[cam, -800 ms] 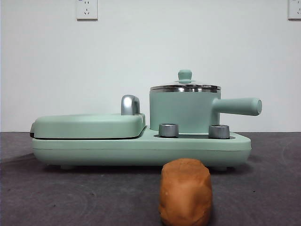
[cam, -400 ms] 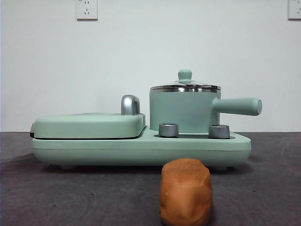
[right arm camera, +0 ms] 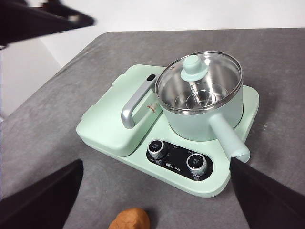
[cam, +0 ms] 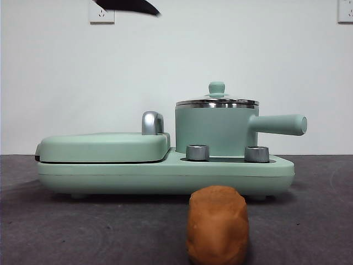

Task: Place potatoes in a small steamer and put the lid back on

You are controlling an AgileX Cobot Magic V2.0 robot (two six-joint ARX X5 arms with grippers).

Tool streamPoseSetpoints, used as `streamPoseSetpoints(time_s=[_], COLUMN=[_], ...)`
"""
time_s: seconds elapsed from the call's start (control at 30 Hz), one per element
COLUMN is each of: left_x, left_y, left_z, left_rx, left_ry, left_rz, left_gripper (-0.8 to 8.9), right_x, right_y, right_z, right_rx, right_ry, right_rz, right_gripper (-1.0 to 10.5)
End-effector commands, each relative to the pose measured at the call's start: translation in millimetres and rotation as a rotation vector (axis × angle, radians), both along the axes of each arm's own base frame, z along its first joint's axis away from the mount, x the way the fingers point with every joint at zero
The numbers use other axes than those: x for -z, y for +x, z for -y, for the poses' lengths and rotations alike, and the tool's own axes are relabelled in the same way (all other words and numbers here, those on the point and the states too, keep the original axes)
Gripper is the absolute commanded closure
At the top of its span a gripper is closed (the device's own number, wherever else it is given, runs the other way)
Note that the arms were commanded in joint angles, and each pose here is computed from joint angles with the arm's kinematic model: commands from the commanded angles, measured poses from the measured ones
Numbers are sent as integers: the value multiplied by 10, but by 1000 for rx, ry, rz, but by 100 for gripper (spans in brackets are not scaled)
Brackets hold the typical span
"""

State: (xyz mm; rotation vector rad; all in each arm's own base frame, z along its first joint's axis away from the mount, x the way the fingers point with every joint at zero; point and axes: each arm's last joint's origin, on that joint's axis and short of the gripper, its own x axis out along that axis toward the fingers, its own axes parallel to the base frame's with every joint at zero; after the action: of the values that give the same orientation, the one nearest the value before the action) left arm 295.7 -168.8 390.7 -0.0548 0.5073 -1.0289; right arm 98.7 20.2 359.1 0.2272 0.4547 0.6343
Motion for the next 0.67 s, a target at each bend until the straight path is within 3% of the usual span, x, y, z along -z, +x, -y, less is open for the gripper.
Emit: streamPoseSetpoints(time_s=[0.03, 0.23, 0.67], left_x=[43, 261, 694], left_y=[173, 416, 634], left_z=[213, 604, 1082], left_rx=[-12, -65, -93], left_ry=[60, 171, 192], left_rz=[66, 136, 181], left_gripper=[342, 345, 346], right_x=[-56, -56, -56], right_y=[-1, -1, -1], right_z=[0, -1, -1], right_rx=[-6, -7, -7], right_ry=[-4, -4, -5], right_rz=[24, 24, 25], right_gripper=[457, 457, 457])
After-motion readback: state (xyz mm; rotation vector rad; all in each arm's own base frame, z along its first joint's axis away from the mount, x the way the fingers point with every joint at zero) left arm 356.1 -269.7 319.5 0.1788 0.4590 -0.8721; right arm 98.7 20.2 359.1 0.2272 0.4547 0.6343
